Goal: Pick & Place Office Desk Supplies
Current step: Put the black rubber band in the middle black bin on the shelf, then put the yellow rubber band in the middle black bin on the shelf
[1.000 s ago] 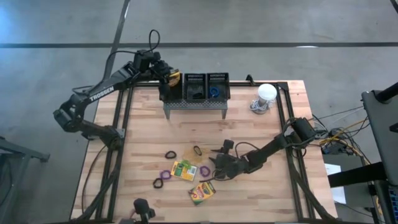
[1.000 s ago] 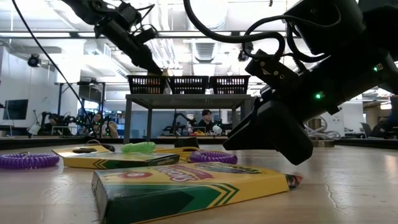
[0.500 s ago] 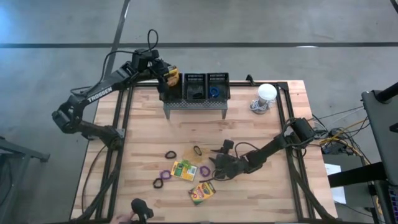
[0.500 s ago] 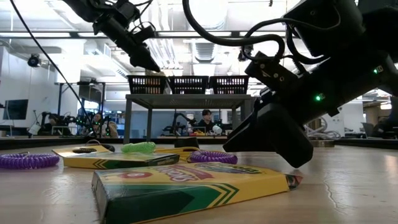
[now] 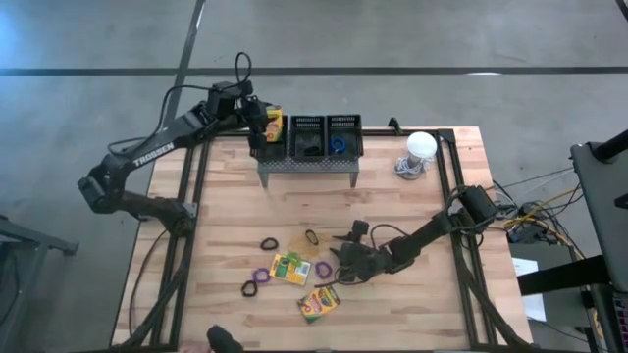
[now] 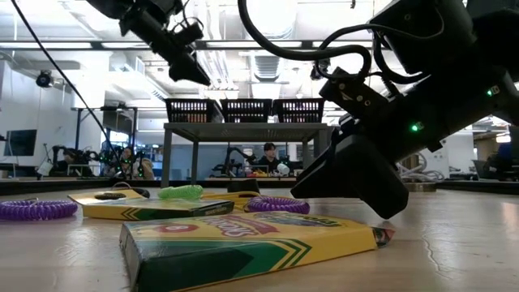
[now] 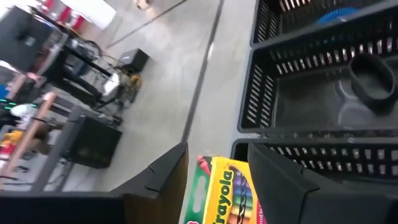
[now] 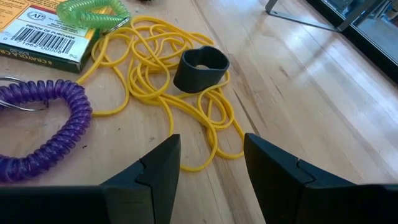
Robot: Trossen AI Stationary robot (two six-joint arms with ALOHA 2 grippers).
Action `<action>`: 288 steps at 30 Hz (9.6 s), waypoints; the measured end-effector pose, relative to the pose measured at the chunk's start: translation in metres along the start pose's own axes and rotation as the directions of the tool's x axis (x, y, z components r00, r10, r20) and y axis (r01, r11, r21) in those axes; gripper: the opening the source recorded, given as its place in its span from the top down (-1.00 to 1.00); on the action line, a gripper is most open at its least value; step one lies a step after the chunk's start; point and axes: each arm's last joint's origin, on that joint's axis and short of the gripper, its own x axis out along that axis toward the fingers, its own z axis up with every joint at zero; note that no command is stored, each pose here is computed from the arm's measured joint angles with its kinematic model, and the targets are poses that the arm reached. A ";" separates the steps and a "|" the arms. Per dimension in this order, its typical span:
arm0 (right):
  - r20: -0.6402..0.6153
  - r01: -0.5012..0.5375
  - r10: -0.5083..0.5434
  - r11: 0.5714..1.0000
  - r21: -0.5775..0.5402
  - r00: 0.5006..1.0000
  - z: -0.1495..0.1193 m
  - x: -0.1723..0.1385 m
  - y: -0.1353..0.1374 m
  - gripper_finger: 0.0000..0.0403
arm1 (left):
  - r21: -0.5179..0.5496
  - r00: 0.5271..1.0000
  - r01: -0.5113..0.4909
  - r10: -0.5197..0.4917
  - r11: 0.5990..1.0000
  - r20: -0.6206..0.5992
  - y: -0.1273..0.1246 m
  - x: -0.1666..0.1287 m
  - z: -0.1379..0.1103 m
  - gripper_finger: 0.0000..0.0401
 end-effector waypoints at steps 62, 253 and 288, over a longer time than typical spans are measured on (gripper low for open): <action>-0.291 -0.054 0.093 0.989 0.139 0.952 0.079 0.059 -0.003 0.58 | -0.332 0.819 0.523 -0.354 0.785 0.452 -0.324 -0.123 -0.056 0.33; -0.262 -0.412 0.425 0.905 0.107 0.866 0.111 0.069 -0.018 0.92 | -0.413 0.814 0.553 -0.363 0.724 0.454 -0.325 -0.123 -0.060 0.32; 0.420 0.224 -0.224 0.973 0.050 0.880 0.267 -0.070 -0.184 0.96 | -0.417 0.816 0.552 -0.364 0.723 0.449 -0.325 -0.122 -0.060 0.33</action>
